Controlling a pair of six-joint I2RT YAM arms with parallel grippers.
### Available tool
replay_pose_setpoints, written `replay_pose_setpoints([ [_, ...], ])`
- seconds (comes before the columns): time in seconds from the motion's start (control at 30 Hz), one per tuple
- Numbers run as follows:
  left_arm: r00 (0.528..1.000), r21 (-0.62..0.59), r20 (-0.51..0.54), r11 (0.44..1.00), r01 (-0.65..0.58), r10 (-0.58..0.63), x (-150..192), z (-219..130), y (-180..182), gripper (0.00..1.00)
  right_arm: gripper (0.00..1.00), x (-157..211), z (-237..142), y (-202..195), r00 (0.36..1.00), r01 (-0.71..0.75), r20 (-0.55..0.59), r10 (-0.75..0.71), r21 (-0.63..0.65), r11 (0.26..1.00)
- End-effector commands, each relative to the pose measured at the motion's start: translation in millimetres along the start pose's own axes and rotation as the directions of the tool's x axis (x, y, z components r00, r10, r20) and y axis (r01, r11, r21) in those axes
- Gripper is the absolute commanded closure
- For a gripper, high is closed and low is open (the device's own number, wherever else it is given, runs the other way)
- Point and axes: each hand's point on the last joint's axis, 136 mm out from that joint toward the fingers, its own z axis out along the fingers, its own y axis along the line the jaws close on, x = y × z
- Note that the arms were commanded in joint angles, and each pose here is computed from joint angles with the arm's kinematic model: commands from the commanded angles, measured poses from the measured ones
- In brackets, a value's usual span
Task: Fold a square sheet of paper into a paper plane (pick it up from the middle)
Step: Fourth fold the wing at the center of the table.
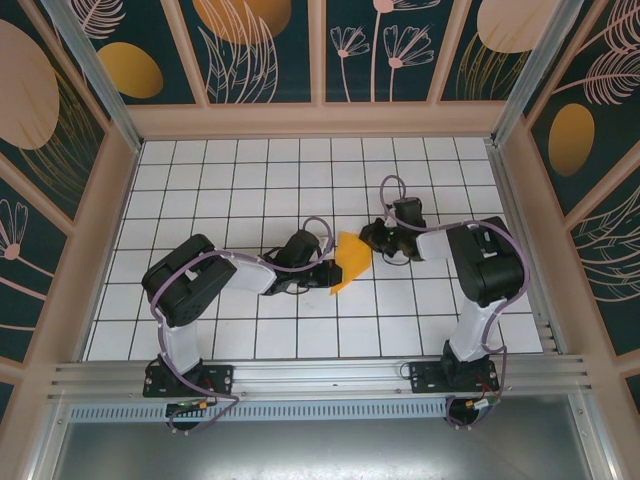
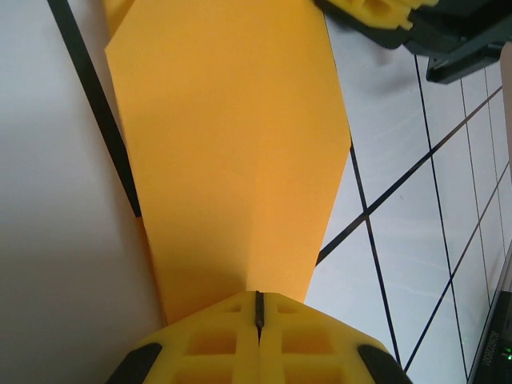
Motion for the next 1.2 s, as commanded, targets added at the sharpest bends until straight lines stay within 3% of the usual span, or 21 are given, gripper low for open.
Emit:
replay_pose_setpoints([
  [0.0,0.962,-0.273,-0.222,0.957,0.097,-0.161,83.7,-5.2,81.7,1.0,0.91,-41.1,-6.9,-55.5,0.99,-0.038,0.142,0.013,0.177,0.984],
  [0.23,0.961,-0.268,-0.228,0.959,0.093,-0.157,84.0,-4.9,80.6,1.0,0.91,-63.8,-8.8,-45.1,0.989,-0.022,0.145,-0.005,0.185,0.983],
  [0.5,0.962,-0.269,-0.226,0.959,0.089,-0.152,82.5,-5.2,79.4,1.0,0.89,-74.2,-30.8,-3.5,0.986,0.039,0.154,-0.059,0.128,0.991],
  [0.6,0.963,-0.265,-0.222,0.96,0.089,-0.151,80.4,-4.8,77.9,1.0,0.89,-62.2,-40.6,18.7,0.985,0.071,0.154,-0.082,0.073,0.995],
  [0.83,0.965,-0.262,-0.217,0.961,0.09,-0.15,77.9,-4.1,76.3,1.0,0.97,17.7,-24.4,58.4,0.99,0.14,0.028,-0.14,-0.028,0.99],
  [1.0,0.965,-0.265,-0.215,0.96,0.09,-0.15,77.2,-3.6,76.3,1.0,1.0,56.2,-5.5,51.5,0.99,0.13,-0.049,-0.131,-0.038,0.991],
  [1.17,0.963,-0.272,-0.219,0.958,0.091,-0.154,80.1,-4.9,79.1,1.0,1.0,64.5,10.3,25.2,0.992,0.1,-0.081,-0.099,0.011,0.995],
])
